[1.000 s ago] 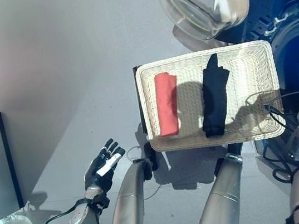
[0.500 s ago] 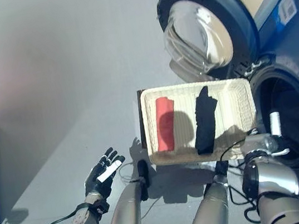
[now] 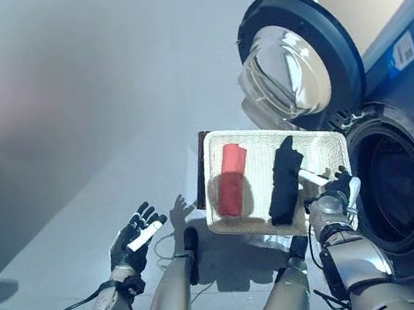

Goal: Pick up the clothes and place them into the washing machine

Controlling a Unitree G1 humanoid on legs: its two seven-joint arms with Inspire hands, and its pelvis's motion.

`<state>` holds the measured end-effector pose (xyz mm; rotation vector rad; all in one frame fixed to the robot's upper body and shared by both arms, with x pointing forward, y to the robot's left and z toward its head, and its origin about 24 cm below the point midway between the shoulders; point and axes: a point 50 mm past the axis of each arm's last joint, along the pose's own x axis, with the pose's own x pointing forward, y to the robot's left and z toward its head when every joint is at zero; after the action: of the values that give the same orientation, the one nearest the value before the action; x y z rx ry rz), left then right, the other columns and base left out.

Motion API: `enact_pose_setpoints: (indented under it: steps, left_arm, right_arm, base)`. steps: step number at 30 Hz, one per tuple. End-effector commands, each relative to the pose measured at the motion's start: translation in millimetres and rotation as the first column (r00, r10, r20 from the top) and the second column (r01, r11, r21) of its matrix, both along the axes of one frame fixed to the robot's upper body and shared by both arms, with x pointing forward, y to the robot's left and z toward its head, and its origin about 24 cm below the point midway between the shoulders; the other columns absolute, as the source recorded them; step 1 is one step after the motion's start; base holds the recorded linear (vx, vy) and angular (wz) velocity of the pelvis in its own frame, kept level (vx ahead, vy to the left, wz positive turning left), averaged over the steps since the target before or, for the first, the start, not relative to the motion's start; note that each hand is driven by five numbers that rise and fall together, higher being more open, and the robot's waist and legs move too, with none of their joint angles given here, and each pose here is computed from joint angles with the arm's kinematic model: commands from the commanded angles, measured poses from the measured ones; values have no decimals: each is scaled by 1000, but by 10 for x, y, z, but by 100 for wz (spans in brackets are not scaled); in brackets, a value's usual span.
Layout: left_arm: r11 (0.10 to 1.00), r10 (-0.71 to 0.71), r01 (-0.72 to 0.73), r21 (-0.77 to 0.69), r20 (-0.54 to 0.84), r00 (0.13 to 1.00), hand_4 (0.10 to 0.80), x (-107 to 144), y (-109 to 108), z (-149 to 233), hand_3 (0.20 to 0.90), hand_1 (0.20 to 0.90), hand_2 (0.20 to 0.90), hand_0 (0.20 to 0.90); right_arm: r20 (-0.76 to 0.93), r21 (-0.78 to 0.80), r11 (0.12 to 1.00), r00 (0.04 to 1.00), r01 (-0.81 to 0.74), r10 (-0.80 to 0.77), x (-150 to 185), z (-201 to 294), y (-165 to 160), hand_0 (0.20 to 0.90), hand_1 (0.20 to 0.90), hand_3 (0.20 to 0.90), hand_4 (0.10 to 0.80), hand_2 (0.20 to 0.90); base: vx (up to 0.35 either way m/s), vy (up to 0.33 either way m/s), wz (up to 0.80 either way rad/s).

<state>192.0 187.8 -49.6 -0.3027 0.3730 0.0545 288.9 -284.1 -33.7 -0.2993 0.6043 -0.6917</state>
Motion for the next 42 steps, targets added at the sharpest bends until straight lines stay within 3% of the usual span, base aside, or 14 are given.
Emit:
enact_pose_setpoints:
  steps: [1,26,36,37,38,40,42]
  left_arm:
    - [998,-14,2,59,203,979,800,133,134,358,900,900,900,900]
    - [998,14,-28,59,222,975,800,22,205,482,900,900,900,900]
    - [998,-13,-2,57,260,966,800,16,207,597,900,900,900,900]
    - [998,-18,2,63,258,966,800,18,207,597,900,900,900,900]
    - [998,-20,4,62,256,967,800,16,205,593,900,900,900,900]
    - [998,-20,4,63,252,967,800,22,204,586,900,900,900,900]
    - [998,-19,4,59,251,968,800,28,196,580,900,900,900,900]
  right_arm:
    - [-5,-89,996,1000,-9,8,99,127,-18,900,900,900,800,900]
    - [38,-111,994,999,-12,16,424,455,113,900,900,900,800,900]
    - [-150,-130,991,987,38,-57,209,369,-187,900,900,900,800,900]
    - [-168,-127,991,984,29,-50,184,342,-195,549,549,549,549,549]
    - [-181,-125,992,982,32,-55,158,322,-211,461,461,461,486,461]
    - [-224,-130,991,973,24,-53,80,245,-230,200,200,200,300,200]
    - [-230,-121,993,972,20,-47,55,203,-216,200,200,200,300,200]
  base:
    - [14,-11,15]
    - [-29,22,-2]
    - [-4,-5,10]
    - [-14,-11,14]
    - [-9,0,11]
    - [-1,22,11]
    - [0,0,0]
